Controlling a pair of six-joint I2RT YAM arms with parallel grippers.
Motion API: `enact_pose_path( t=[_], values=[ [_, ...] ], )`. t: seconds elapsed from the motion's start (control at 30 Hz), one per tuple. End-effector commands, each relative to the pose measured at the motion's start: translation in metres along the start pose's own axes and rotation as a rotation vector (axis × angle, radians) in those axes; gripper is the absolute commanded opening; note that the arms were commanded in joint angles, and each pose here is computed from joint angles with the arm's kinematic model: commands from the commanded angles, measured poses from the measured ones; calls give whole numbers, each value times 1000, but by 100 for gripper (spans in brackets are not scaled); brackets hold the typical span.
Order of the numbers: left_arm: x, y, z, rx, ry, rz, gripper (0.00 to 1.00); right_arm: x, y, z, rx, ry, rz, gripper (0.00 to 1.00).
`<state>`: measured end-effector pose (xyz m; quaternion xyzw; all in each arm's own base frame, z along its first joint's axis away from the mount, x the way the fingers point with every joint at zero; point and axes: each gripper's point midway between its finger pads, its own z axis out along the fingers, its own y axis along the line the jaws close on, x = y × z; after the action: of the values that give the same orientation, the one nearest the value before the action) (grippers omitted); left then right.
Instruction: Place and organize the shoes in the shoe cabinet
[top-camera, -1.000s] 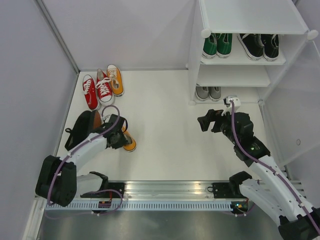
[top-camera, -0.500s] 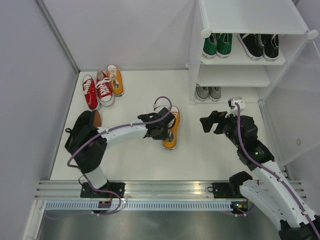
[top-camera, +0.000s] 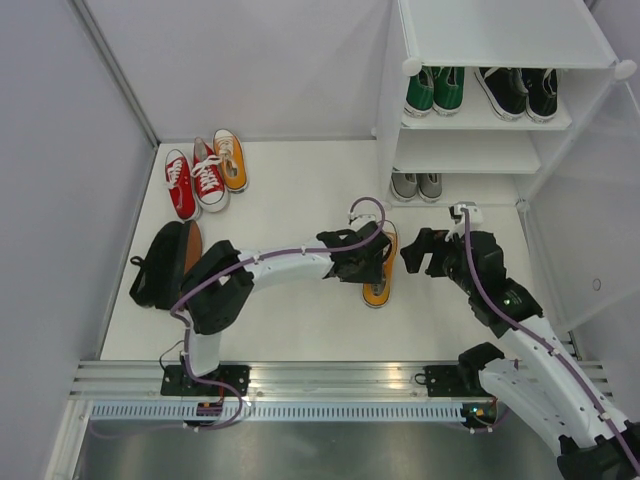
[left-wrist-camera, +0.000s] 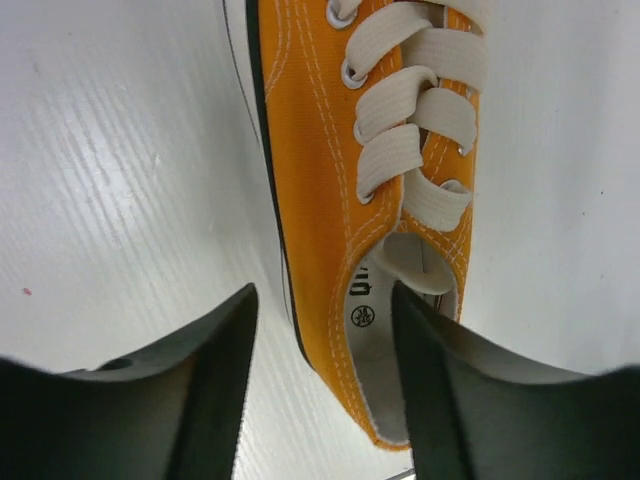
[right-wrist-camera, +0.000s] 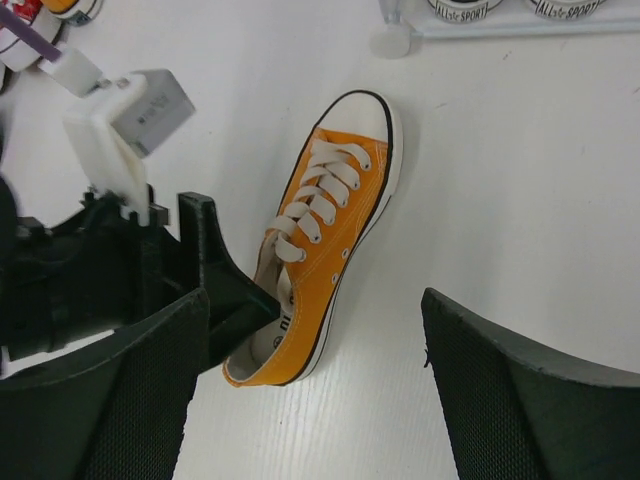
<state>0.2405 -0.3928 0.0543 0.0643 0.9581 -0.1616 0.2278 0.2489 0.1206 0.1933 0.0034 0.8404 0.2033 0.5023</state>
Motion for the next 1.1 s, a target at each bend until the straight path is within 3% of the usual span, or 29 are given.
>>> enact_pose_path(
  t=[0.0, 0.03, 0.1, 0.43, 0.67, 0.8, 0.9, 1.07],
  values=[
    [-32, -11, -40, 71, -111, -71, 65, 18, -2, 4, 3, 60, 36, 90],
    [-35, -5, -45, 63, -126, -73, 73, 20, -2, 5, 4, 66, 40, 90],
    [-41, 11, -58, 51, -149, -93, 77, 26, -1, 10, 6, 97, 40, 89],
    [-72, 144, -112, -85, -220, -207, 80, 76, 39, 39, -32, 268, 13, 81],
    [-79, 250, -169, -216, -312, -324, 82, 93, 60, 61, -39, 334, 5, 60],
    [-69, 282, -186, -267, -350, -346, 85, 96, 73, 68, -31, 343, -23, 60],
    [-58, 300, -192, -328, -374, -338, 94, 103, 78, 73, -12, 360, -45, 61],
    [-44, 310, -195, -366, -390, -306, 100, 117, 68, 84, 63, 383, -55, 61]
  ],
)
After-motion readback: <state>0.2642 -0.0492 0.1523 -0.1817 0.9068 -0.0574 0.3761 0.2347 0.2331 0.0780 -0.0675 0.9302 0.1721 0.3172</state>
